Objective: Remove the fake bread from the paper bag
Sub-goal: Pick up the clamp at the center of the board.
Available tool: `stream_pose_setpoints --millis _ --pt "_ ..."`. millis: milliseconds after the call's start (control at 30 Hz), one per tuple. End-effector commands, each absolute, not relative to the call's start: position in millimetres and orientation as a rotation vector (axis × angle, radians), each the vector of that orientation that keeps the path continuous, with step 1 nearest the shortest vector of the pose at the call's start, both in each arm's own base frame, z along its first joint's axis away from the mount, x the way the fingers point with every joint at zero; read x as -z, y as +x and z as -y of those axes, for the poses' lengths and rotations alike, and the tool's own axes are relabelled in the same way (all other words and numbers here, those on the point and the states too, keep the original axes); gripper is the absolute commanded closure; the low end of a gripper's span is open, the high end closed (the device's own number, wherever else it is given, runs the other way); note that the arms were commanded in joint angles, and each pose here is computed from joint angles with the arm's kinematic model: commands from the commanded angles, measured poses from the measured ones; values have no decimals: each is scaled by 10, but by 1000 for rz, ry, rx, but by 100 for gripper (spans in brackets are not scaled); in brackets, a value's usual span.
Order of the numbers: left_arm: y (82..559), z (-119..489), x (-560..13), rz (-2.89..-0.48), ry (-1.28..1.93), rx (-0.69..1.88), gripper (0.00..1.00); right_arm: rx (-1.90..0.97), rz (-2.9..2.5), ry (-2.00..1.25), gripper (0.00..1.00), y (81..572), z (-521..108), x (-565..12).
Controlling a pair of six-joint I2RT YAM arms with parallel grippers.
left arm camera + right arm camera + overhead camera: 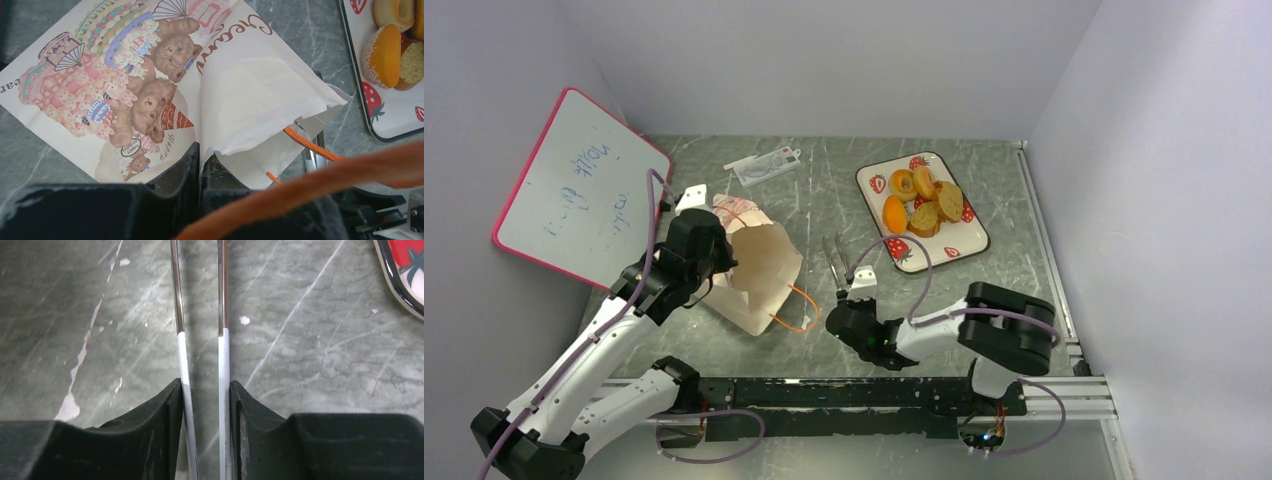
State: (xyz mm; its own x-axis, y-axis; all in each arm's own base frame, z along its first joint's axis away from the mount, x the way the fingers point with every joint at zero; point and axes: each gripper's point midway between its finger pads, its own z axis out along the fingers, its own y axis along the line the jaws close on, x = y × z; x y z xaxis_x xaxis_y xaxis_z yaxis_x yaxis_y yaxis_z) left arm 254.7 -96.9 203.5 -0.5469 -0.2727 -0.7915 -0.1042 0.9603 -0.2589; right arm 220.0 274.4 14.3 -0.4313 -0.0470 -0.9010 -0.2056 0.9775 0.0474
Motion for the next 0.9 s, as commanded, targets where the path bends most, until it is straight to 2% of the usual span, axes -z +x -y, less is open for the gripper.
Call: stream_pose_setpoints --millis 0,233,867 --pt "2610 1032 -2133 -2112 -264 271 93 -182 -2116 -249 63 1966 -2601 -138" --pt "2598 1239 -2159 -2096 -131 395 93 -370 -2115 -212 65 1870 -2740 -610" --pt "2593 1271 -2279 -2153 0 403 93 -485 -2025 -72 69 1854 -2484 -1510"
